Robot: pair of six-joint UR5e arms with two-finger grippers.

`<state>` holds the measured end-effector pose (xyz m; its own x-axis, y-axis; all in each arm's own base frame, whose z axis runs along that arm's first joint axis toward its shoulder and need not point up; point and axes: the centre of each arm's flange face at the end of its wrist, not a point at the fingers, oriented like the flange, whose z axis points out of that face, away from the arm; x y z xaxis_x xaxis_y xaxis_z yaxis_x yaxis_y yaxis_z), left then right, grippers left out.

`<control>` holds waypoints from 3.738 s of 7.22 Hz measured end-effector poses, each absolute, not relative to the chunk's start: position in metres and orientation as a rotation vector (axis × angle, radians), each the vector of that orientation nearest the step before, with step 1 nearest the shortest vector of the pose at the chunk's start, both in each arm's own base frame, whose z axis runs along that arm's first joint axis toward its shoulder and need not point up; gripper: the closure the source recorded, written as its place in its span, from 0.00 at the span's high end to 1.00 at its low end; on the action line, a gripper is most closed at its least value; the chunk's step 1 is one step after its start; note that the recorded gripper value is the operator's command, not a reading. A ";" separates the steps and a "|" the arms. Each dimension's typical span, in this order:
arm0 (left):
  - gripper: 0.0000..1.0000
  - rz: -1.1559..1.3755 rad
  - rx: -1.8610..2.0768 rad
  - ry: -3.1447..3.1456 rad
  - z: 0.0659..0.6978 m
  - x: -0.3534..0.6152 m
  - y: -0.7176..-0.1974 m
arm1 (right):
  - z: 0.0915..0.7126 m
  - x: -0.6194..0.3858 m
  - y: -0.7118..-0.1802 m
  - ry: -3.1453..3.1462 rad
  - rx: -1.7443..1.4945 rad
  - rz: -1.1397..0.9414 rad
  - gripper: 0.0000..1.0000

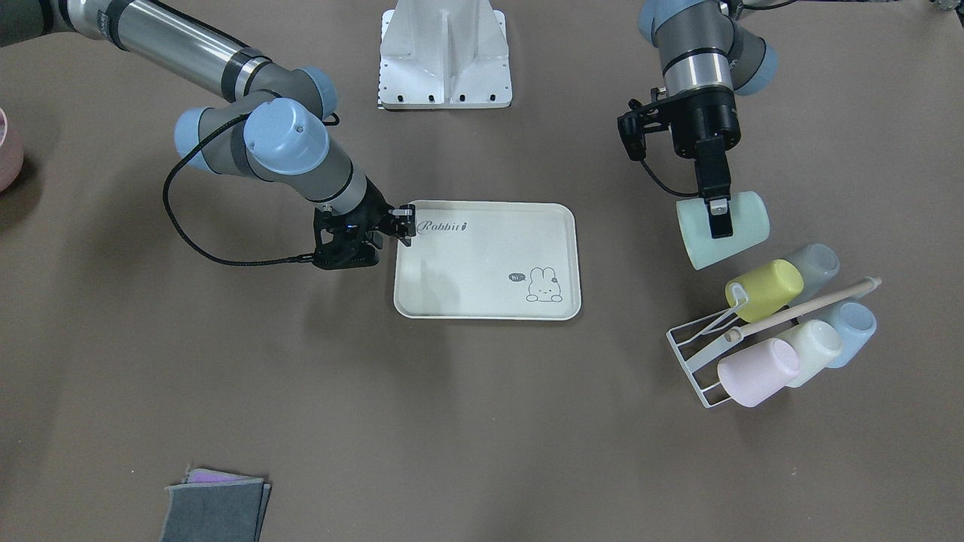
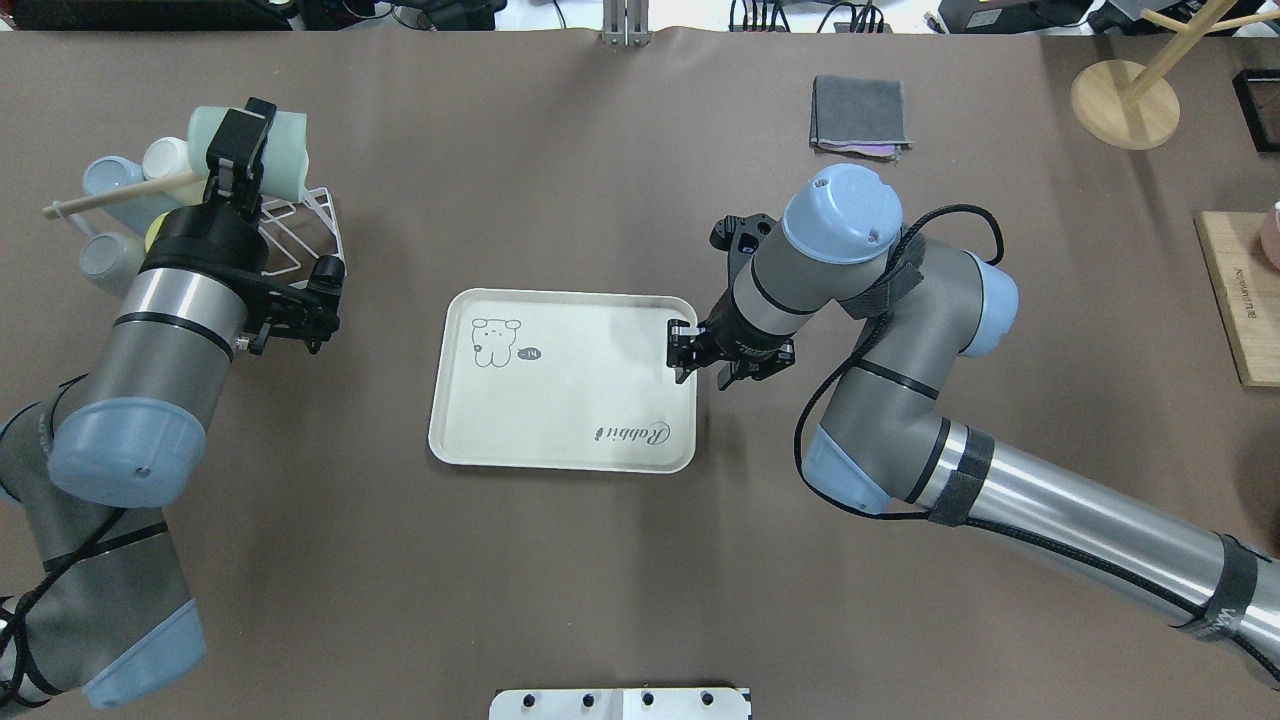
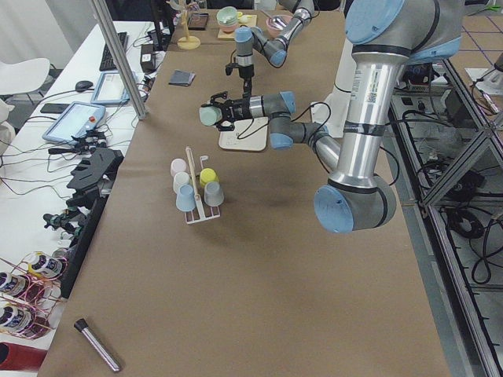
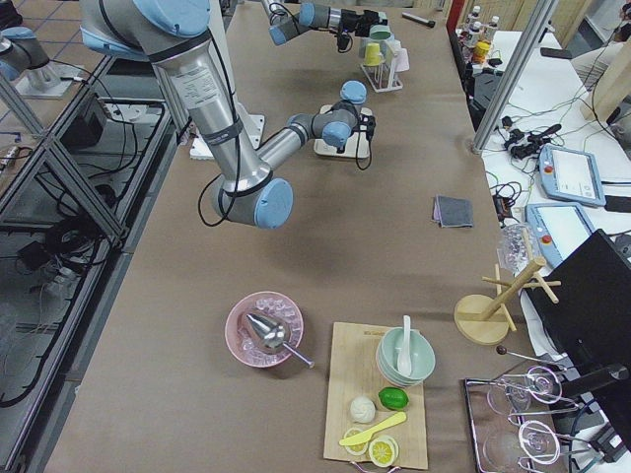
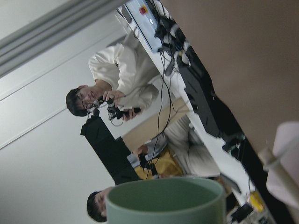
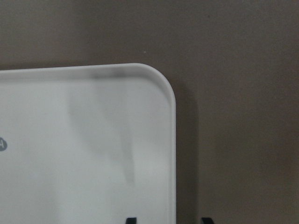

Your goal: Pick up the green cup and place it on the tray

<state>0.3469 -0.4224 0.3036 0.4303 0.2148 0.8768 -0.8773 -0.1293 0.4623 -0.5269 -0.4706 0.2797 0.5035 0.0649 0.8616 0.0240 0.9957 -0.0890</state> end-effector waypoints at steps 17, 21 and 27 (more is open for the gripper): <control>0.01 0.430 1.319 1.152 0.304 0.564 -0.419 | 0.599 0.001 -0.464 -0.798 -0.046 -0.120 0.99; 0.04 0.439 1.327 1.179 0.306 0.586 -0.415 | 0.658 0.069 -0.453 -0.814 -0.129 0.091 0.99; 0.67 0.451 1.344 1.208 0.311 0.595 -0.402 | 0.665 0.098 -0.452 -0.760 -0.138 0.156 1.00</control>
<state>0.5949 -0.4025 0.3111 0.3830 0.8344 -0.3962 0.3704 0.2542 0.8934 0.0982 -0.4522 0.6652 0.7142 0.1902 0.6737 -0.0910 0.9794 -0.1801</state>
